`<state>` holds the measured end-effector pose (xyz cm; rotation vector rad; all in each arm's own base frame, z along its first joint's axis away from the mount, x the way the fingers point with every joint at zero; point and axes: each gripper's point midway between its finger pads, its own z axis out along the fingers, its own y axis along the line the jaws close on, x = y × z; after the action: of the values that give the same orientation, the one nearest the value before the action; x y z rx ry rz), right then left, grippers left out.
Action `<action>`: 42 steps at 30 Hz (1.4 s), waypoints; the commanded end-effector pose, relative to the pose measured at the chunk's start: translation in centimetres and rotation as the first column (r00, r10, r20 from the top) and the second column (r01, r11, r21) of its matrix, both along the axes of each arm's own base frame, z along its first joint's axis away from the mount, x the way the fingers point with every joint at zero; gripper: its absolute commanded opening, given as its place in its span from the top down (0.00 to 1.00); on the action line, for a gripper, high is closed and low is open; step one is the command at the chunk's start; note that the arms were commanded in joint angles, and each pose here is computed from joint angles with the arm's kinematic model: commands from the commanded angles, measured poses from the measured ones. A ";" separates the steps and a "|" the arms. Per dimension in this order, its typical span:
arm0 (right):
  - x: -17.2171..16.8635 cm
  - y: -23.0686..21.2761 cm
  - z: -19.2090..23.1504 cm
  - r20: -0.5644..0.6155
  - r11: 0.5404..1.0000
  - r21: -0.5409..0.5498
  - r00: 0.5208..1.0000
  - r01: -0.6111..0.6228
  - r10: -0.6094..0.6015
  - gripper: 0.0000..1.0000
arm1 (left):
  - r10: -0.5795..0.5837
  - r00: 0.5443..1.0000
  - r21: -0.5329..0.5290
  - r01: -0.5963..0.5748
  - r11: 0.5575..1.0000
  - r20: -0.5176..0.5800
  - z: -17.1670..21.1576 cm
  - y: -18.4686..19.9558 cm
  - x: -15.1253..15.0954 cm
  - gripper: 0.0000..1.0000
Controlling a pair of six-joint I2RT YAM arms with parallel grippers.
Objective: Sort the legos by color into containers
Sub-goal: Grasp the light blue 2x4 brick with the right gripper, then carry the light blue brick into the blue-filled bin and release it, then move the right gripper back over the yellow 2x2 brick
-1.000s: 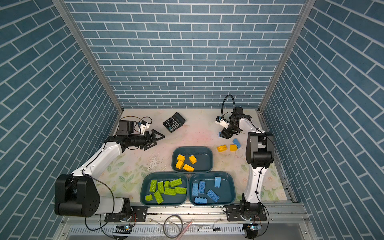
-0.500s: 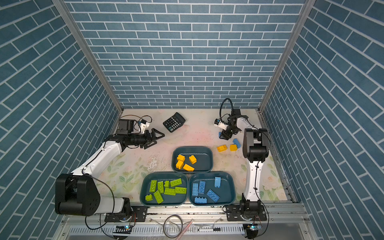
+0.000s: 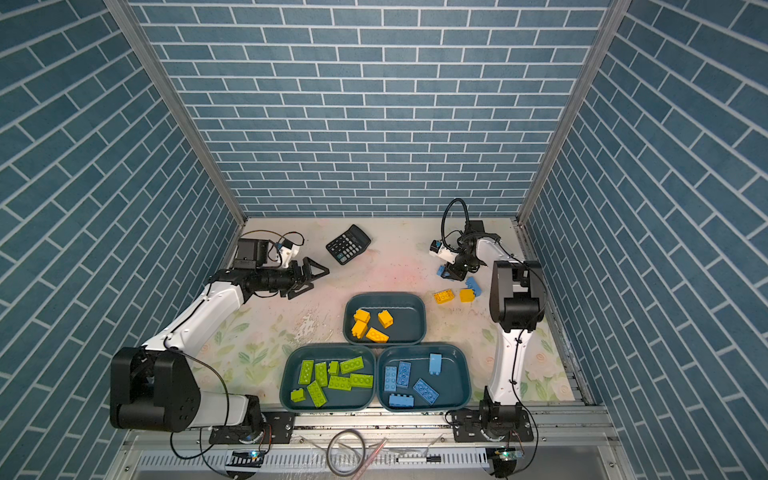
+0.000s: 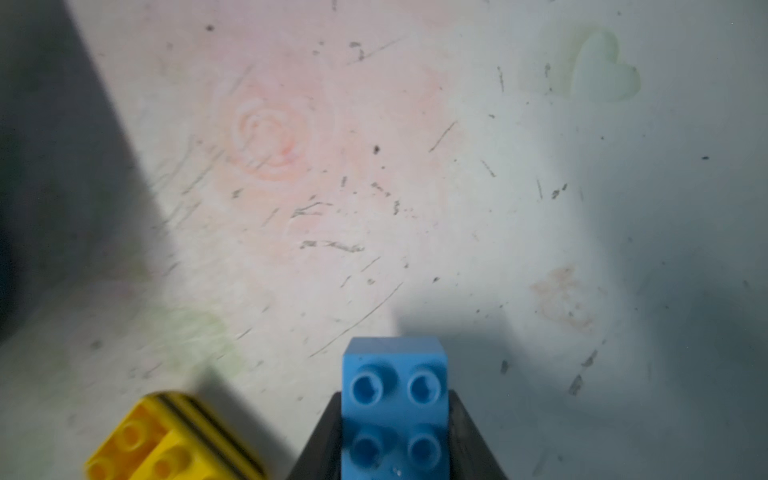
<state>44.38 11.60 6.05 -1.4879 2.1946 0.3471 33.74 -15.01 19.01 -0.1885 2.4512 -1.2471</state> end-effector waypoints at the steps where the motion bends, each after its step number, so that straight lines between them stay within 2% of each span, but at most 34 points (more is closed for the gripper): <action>1: -2.5 2.4 5.4 0.079 0.995 0.095 0.997 -0.013 0.006 0.74 | -0.006 1.000 -0.010 0.006 1.000 0.013 0.5 0.0 0.6 0.01; 5: -7.0 3.8 7.8 0.105 0.989 0.145 0.994 0.012 -0.028 0.74 | -0.007 1.000 -0.022 0.008 1.000 0.013 0.3 -0.2 0.6 0.01; 13: -19.9 6.5 9.8 0.056 0.988 0.150 0.998 -0.047 0.039 0.73 | -0.019 1.000 -0.032 0.019 0.999 0.012 -0.1 -0.3 0.6 0.01; 18: -28.0 7.2 8.8 -0.030 0.980 0.122 0.986 -0.160 0.165 0.73 | -0.029 1.000 -0.036 0.030 0.999 0.007 -0.4 -0.4 0.5 0.02; 22: -31.7 7.2 6.8 -0.091 0.967 0.078 0.965 -0.241 0.248 0.71 | -0.036 0.999 -0.041 0.036 0.999 0.006 -0.4 -0.5 0.7 0.02; 24: -33.1 7.0 5.1 -0.122 0.955 0.020 0.948 -0.295 0.295 0.67 | -0.040 0.999 -0.043 0.040 0.998 0.004 -0.6 -0.6 0.8 0.02; 26: -33.5 6.9 3.8 -0.139 0.946 -0.016 0.938 -0.322 0.317 0.63 | -0.041 0.999 -0.045 0.041 0.998 -0.001 -0.7 -0.6 0.7 0.01; 28: -33.2 7.2 3.4 -0.138 0.947 -0.024 0.939 -0.321 0.315 0.53 | -0.040 0.999 -0.044 0.040 0.998 0.000 -0.8 -0.6 0.7 0.02; 30: -32.4 7.7 4.0 -0.110 0.953 -0.014 0.948 -0.301 0.298 0.40 | -0.041 0.999 -0.045 0.041 0.998 0.003 -0.7 -0.6 0.5 0.02; 32: -31.4 7.8 4.8 -0.059 0.960 -0.013 0.959 -0.279 0.278 0.35 | -0.042 0.999 -0.044 0.042 0.998 0.002 -0.7 -0.6 0.4 0.02; 36: -28.8 6.5 7.2 0.019 0.980 0.030 0.981 -0.195 0.195 0.32 | -0.044 0.999 -0.043 0.044 0.998 0.000 -0.9 -0.6 0.2 0.02; 42: -23.9 3.7 8.9 0.053 0.994 0.055 0.994 -0.095 0.092 0.32 | -0.050 0.999 -0.049 0.050 0.998 0.005 -0.9 -0.7 0.5 0.02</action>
<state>19.57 15.77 14.56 -1.5152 2.1014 0.3804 34.10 -15.69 17.89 -0.1750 2.4602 -1.3198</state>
